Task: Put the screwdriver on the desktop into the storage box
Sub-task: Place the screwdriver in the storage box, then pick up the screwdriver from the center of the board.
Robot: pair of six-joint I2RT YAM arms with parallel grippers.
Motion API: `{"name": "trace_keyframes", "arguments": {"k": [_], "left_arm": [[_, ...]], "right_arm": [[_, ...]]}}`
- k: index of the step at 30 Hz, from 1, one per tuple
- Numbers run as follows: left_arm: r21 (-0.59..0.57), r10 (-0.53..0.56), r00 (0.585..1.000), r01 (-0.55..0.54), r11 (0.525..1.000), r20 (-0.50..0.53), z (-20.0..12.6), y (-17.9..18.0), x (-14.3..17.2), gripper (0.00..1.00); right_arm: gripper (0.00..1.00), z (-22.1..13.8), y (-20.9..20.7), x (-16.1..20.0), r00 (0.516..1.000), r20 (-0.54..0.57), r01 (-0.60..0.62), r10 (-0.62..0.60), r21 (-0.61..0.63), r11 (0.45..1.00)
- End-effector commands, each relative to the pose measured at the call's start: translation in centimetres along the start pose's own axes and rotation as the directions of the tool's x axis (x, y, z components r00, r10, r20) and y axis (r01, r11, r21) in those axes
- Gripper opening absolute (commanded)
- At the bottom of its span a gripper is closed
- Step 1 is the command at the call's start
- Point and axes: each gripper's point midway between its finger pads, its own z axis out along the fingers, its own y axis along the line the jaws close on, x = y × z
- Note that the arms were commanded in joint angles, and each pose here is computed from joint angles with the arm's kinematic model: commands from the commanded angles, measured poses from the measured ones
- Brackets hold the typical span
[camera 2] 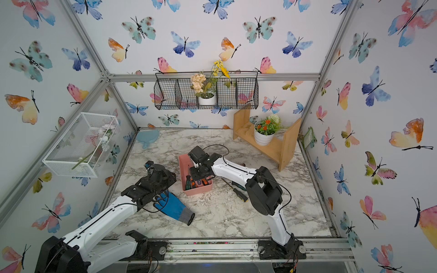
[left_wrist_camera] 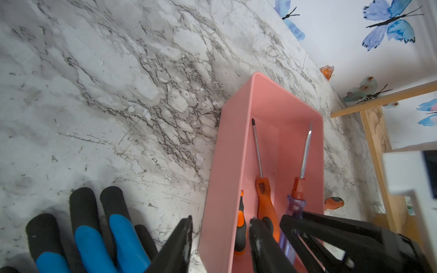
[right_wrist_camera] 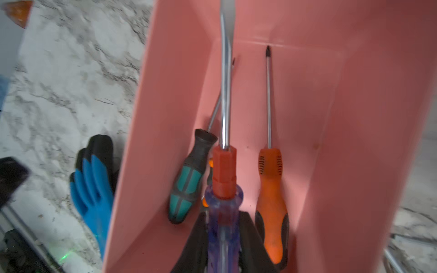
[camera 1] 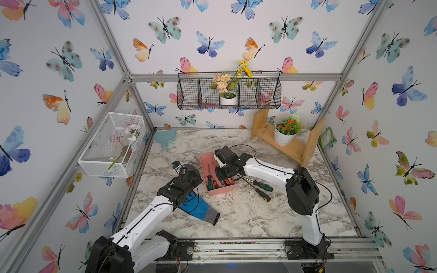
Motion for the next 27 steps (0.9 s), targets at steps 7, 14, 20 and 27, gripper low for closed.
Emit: {"name": "trace_keyframes", "arguments": {"k": [7,14,20,27], "left_arm": [[-0.021,0.005,1.0,-0.005,1.0,-0.002,0.4,0.2,-0.1,0.45],[-0.02,0.019,1.0,-0.019,1.0,0.0,0.4,0.0,-0.4,0.45],[0.009,0.061,0.998,-0.061,0.998,-0.015,0.8,-1.0,-0.4,0.45],[0.05,0.081,0.995,-0.078,0.996,-0.064,1.6,-1.9,0.5,0.45]], "right_arm": [[0.37,1.1,-0.1,-1.0,1.0,-0.012,0.016,-0.016,0.031,0.999],[0.49,-2.5,0.0,-3.0,0.997,0.058,0.047,-0.051,0.063,0.997],[0.6,-10.9,-3.3,-3.6,0.952,0.265,0.103,-0.152,0.19,0.976],[0.6,-10.4,-10.7,6.4,0.993,0.008,0.108,-0.114,0.249,0.962]]}}
